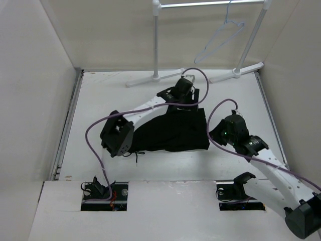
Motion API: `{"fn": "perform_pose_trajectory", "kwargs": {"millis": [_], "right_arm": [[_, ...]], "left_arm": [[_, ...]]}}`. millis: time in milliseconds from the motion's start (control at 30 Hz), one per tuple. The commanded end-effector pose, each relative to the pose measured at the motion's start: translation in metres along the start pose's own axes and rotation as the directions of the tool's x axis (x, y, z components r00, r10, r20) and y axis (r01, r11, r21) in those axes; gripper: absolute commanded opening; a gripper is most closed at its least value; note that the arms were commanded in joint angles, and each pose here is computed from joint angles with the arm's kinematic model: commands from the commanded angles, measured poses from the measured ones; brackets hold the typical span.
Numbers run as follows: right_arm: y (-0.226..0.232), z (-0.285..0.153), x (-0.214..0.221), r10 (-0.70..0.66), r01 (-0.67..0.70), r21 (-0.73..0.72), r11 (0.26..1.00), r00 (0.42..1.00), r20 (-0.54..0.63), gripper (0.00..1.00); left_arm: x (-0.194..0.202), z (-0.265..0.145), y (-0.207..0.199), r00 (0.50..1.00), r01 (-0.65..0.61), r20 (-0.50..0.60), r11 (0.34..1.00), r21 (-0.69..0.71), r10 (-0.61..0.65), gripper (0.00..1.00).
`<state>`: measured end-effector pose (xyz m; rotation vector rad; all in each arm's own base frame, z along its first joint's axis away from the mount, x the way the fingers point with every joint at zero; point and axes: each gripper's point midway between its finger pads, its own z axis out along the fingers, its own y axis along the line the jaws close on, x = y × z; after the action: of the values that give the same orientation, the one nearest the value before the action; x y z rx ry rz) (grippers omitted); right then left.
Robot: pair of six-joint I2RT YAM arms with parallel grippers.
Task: Place the trousers on the hanger
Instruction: Fold the trousers at the center of the board.
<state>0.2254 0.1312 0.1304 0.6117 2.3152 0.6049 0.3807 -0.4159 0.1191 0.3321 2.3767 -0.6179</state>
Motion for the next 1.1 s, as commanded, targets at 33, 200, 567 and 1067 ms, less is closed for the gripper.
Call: {"fn": "perform_pose_trajectory", "kwargs": {"millis": [33, 200, 567, 1067], "right_arm": [[0.061, 0.016, -0.033, -0.022, 0.031, -0.187, 0.982, 0.998, 0.054, 0.17], [0.060, 0.068, -0.018, 0.045, -0.050, -0.160, 0.986, 0.998, -0.035, 0.17], [-0.021, 0.094, 0.057, 0.176, -0.168, 0.087, 0.982, 0.980, -0.092, 0.13], [0.080, 0.058, -0.034, -0.002, 0.003, -0.170, 0.985, 1.000, 0.005, 0.36]], "left_arm": [[-0.068, -0.078, -0.003, 0.968, 0.085, 0.236, 0.996, 0.024, -0.089, 0.68], [-0.008, -0.082, 0.021, 0.952, 0.255, 0.174, 0.967, 0.014, -0.253, 0.62], [0.093, -0.094, 0.178, 0.856, 0.508, 0.222, 0.838, -0.199, -0.467, 0.55], [0.057, -0.168, 0.175, 0.834, 0.511, 0.298, 0.854, -0.097, -0.465, 0.55]]}}
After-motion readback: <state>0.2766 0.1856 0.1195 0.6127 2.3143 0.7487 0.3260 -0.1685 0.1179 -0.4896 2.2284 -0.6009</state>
